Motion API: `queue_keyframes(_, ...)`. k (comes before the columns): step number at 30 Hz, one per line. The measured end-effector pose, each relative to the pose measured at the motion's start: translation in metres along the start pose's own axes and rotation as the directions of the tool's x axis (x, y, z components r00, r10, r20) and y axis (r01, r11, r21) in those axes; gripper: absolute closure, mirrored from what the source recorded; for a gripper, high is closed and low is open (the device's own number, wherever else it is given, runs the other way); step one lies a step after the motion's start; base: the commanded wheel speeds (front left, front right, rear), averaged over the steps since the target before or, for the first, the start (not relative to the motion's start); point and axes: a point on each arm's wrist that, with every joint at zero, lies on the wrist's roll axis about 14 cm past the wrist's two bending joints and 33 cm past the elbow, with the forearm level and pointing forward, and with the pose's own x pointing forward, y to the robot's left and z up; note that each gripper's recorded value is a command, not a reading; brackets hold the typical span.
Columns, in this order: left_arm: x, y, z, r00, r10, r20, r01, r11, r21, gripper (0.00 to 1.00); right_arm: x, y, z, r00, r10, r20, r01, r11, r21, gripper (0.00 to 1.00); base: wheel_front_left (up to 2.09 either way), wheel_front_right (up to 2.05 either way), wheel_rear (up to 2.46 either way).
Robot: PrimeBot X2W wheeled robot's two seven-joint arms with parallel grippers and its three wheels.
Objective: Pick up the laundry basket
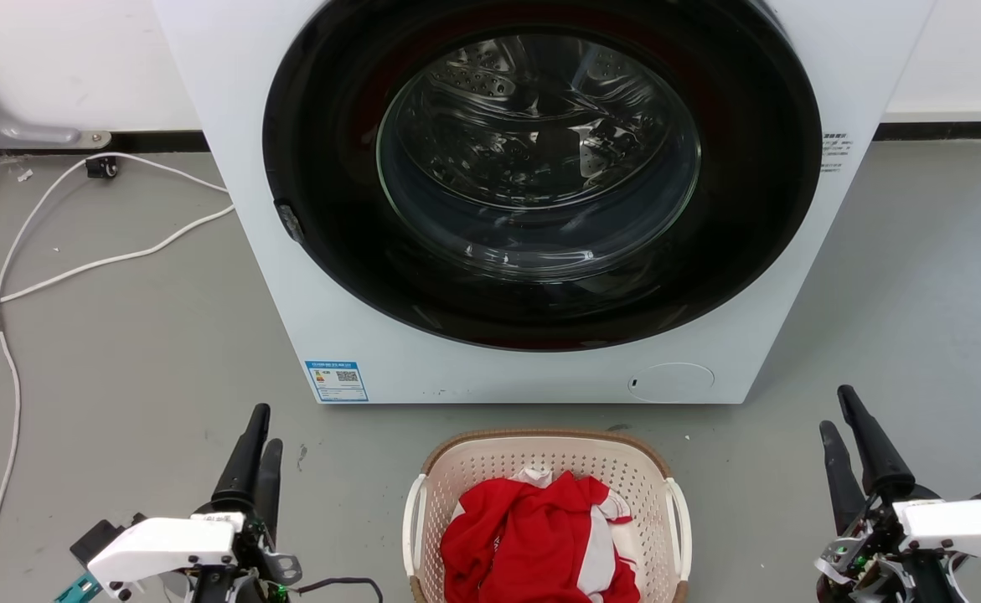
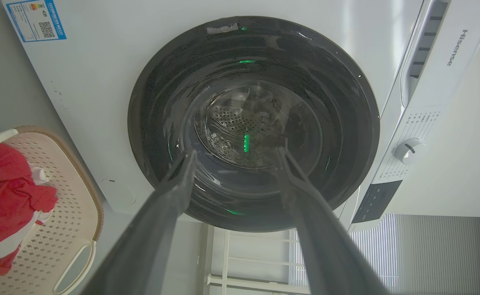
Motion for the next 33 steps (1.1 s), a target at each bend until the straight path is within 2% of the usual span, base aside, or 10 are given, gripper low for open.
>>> queue_keyframes(8,0.002,-0.008,-0.007,1.000,-0.023,-0.007,0.023,0.993,0.118,0.00,0.001,0.004,-0.003,1.000,0.009,0.004,-0.009,0.994,-0.108,0.00,0.00,0.00,0.00)
queue_keyframes(15,0.004,-0.018,-0.016,0.998,-0.053,-0.029,0.059,0.962,0.265,0.00,0.002,0.014,-0.007,0.999,0.040,-0.002,-0.039,0.958,-0.284,0.00,0.00,0.00,0.00)
queue_keyframes(23,0.004,-0.029,-0.025,0.995,-0.087,-0.052,0.101,0.904,0.416,0.00,0.003,0.027,-0.011,0.997,0.079,-0.015,-0.077,0.881,-0.466,0.00,0.00,0.00,0.00)
queue_keyframes(33,0.004,-0.034,-0.036,0.991,-0.110,-0.082,0.137,0.803,0.580,0.00,0.003,0.035,-0.016,0.993,0.111,-0.026,-0.101,0.747,-0.657,0.00,0.00,0.00,0.00)
